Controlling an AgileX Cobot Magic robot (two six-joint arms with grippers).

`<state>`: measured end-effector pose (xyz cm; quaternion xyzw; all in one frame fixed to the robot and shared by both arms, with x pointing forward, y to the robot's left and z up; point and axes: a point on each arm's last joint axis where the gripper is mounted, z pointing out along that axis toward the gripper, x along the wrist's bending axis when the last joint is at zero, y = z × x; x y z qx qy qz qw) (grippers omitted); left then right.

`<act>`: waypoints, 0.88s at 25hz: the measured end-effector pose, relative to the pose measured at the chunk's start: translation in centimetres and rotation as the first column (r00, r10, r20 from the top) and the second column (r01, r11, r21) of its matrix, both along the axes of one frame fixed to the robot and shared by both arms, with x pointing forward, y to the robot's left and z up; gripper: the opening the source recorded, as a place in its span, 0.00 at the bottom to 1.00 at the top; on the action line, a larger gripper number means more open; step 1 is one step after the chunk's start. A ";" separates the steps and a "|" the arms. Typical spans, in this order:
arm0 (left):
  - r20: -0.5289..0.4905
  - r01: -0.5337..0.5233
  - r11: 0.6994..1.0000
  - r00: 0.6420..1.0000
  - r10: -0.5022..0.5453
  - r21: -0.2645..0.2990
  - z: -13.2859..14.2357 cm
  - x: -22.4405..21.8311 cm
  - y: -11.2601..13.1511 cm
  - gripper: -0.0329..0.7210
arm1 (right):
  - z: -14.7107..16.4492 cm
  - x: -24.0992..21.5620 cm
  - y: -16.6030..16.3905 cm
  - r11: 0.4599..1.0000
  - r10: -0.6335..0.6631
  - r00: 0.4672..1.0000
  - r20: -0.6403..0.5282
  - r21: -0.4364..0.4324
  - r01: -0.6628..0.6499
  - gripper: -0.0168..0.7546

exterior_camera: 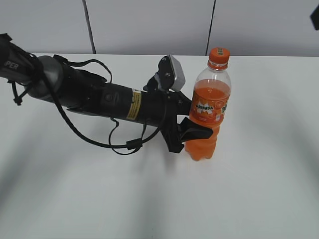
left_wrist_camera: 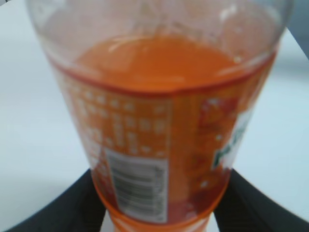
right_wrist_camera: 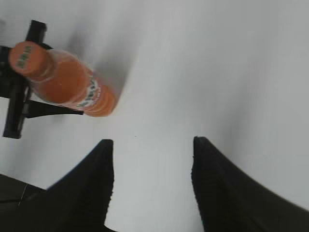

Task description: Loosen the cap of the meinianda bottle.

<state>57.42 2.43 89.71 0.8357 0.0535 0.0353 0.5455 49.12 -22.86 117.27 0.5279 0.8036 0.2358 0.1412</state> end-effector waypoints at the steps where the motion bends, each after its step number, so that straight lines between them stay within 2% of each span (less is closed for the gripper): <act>1: 0.000 -0.001 1.000 1.000 0.001 0.001 0.0 0.0 0.0 0.58 | -0.1 0.3 0.9 1.000 0.019 1.000 -0.010 0.006 -0.019 0.53; 11: -0.001 -0.002 1.000 1.000 0.002 0.000 0.0 0.0 0.0 0.58 | -1.0 3.2 7.4 0.992 0.121 0.991 -0.059 0.037 -0.119 0.53; 22: -0.002 -0.005 1.000 1.000 0.005 -0.002 0.0 0.0 0.0 0.58 | -4.5 5.3 9.5 0.993 0.116 0.979 -0.169 0.026 -0.113 0.53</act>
